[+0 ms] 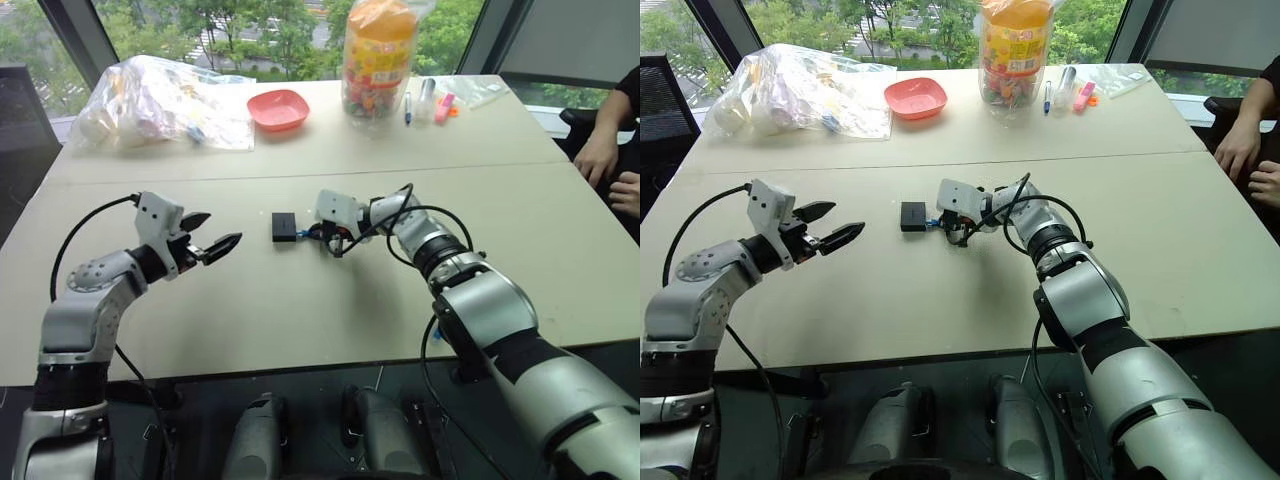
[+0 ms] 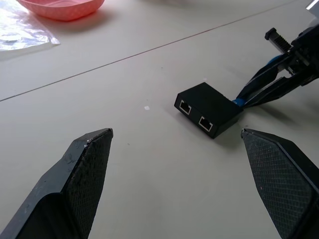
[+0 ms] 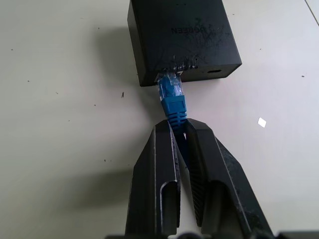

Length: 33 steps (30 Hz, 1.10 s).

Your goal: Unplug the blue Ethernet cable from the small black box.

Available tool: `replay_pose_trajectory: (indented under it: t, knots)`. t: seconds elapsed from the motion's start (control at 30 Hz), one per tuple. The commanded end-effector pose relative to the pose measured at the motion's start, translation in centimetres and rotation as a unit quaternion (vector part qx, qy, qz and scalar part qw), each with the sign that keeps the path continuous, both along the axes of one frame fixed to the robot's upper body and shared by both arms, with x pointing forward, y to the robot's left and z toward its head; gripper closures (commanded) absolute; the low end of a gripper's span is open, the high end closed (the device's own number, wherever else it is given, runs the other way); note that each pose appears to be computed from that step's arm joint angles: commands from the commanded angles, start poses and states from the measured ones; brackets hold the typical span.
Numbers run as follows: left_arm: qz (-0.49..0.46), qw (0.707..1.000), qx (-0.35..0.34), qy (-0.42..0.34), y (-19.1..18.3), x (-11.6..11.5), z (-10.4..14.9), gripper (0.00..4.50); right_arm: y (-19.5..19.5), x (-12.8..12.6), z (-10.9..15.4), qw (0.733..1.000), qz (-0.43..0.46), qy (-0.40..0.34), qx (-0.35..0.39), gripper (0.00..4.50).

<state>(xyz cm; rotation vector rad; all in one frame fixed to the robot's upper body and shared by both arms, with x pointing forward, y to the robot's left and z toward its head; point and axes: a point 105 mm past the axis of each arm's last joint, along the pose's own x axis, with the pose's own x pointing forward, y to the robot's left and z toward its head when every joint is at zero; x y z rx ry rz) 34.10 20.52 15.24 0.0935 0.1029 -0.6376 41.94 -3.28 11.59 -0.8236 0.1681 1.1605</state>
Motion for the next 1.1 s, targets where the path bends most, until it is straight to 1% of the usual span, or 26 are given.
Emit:
replay_pose_trajectory:
  t: [0.03, 0.07, 0.1, 0.13, 0.17, 0.23, 0.33, 0.47, 0.5, 0.57, 0.8, 0.93, 1.03, 1.1]
  knots:
    - [-0.012, 1.000, 0.000, -0.026, -0.2, 1.2, 1.1, 0.19, -1.4, 1.9, 3.8, 0.989, -0.027, -0.144, -0.002, 4.43]
    - [-0.013, 0.999, -0.014, -0.027, -0.2, 1.9, 1.6, 0.19, -1.9, 2.4, 5.3, 0.977, -0.038, -0.210, 0.001, 4.43]
    - [-0.012, 0.999, -0.046, -0.023, -0.1, 2.8, 2.1, 0.19, -2.4, 2.7, 7.2, 0.959, -0.050, -0.278, 0.015, 4.43]
    - [-0.010, 0.996, -0.093, -0.008, 0.1, 3.7, 2.7, 0.19, -2.9, 2.9, 9.0, 0.937, -0.063, -0.342, 0.031, 4.43]
    - [-0.017, 0.991, -0.133, 0.009, 0.0, 4.2, 3.1, 0.19, -3.2, 2.7, 10.3, 0.918, -0.066, -0.388, 0.040, 4.43]
    - [-0.052, 0.980, -0.187, 0.030, -0.6, 4.7, 4.1, 0.19, -3.5, 2.1, 11.5, 0.890, -0.054, -0.451, 0.039, 4.43]
    - [-0.109, 0.971, -0.210, 0.041, -2.2, 5.4, 5.3, 0.19, -3.8, 1.2, 12.2, 0.865, -0.031, -0.499, 0.037, 4.43]
    - [-0.178, 0.955, -0.234, 0.031, -4.5, 6.6, 7.7, 0.19, -3.9, 0.5, 13.0, 0.845, -0.021, -0.532, 0.044, 4.43]
    - [-0.190, 0.952, -0.237, 0.028, -4.9, 6.8, 8.1, 0.19, -3.9, 0.4, 13.1, 0.842, -0.021, -0.538, 0.045, 4.43]
    - [-0.202, 0.954, -0.218, 0.025, -6.5, 7.6, 8.2, 0.19, -4.3, 0.4, 13.3, 0.834, -0.023, -0.549, 0.043, 4.43]
    - [-0.232, 0.948, -0.220, 0.006, -9.4, 8.7, 10.4, 0.19, -4.3, -0.2, 13.4, 0.829, -0.014, -0.557, 0.045, 4.43]
    - [-0.242, 0.943, -0.228, 0.003, -10.1, 8.8, 10.8, 0.19, -4.1, -0.5, 13.4, 0.825, -0.007, -0.563, 0.044, 4.43]
    - [-0.257, 0.937, -0.238, 0.007, -10.6, 8.5, 11.0, 1.02, -3.8, -0.8, 13.1, 0.824, -0.004, -0.565, 0.043, 4.50]
    - [-0.266, 0.933, -0.242, 0.009, -10.9, 8.4, 11.0, 1.87, -3.6, -0.9, 12.8, 0.825, -0.001, -0.564, 0.042, 4.50]
